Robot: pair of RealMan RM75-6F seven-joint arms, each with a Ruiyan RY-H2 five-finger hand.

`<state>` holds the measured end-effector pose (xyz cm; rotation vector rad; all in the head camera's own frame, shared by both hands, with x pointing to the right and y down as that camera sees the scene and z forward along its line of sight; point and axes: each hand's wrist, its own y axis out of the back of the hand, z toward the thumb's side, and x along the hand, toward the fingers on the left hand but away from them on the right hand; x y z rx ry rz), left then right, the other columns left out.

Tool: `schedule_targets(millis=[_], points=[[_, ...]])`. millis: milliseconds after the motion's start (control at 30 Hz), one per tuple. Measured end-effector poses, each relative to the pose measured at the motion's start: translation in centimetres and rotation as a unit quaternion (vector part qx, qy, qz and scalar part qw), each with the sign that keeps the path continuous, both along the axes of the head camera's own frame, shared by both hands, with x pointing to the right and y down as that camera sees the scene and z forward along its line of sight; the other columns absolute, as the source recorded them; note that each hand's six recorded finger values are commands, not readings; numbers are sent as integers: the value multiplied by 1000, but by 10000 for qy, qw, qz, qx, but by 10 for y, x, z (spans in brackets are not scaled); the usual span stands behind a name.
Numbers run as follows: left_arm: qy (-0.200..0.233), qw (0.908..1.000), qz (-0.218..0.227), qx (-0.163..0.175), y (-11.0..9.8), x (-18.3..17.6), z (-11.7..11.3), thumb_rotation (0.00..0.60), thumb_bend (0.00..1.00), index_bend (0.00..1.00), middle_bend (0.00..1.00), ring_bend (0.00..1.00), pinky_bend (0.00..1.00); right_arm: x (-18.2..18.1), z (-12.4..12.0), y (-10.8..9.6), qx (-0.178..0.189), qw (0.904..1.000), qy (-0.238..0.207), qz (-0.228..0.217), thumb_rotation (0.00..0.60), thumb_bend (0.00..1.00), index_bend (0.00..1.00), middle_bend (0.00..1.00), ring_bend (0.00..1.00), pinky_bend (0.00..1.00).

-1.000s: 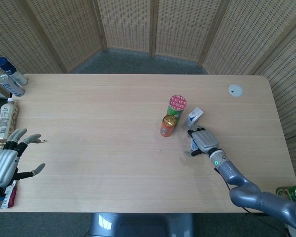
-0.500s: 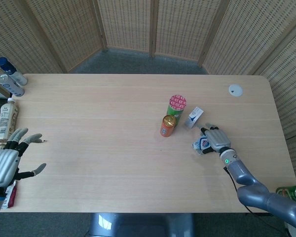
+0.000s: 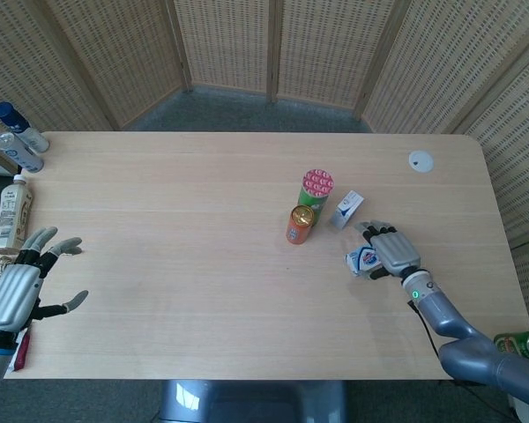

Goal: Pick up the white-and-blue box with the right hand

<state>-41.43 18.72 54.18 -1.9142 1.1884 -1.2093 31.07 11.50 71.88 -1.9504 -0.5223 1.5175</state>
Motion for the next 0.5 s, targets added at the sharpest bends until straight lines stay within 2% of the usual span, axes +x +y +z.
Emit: schedule_targets(millis=[167,367,500], points=[[-18,10000,-36,10,1,-3,-1,571,272,183,330,83,0,-1,3,5,59,9997,85,-231,509,316,0,0,0,0],[-27,10000,-27,10,1,-2,-2,566,272,183,330,82,0,1,11,8,219,9988,168,-407,581,342,0,0,0,0],[-29,10000,-20,3,1,-1,-2,567,271,183,330,82,0,3,16,7,309,9978,210,-541,597,348,0,0,0,0]])
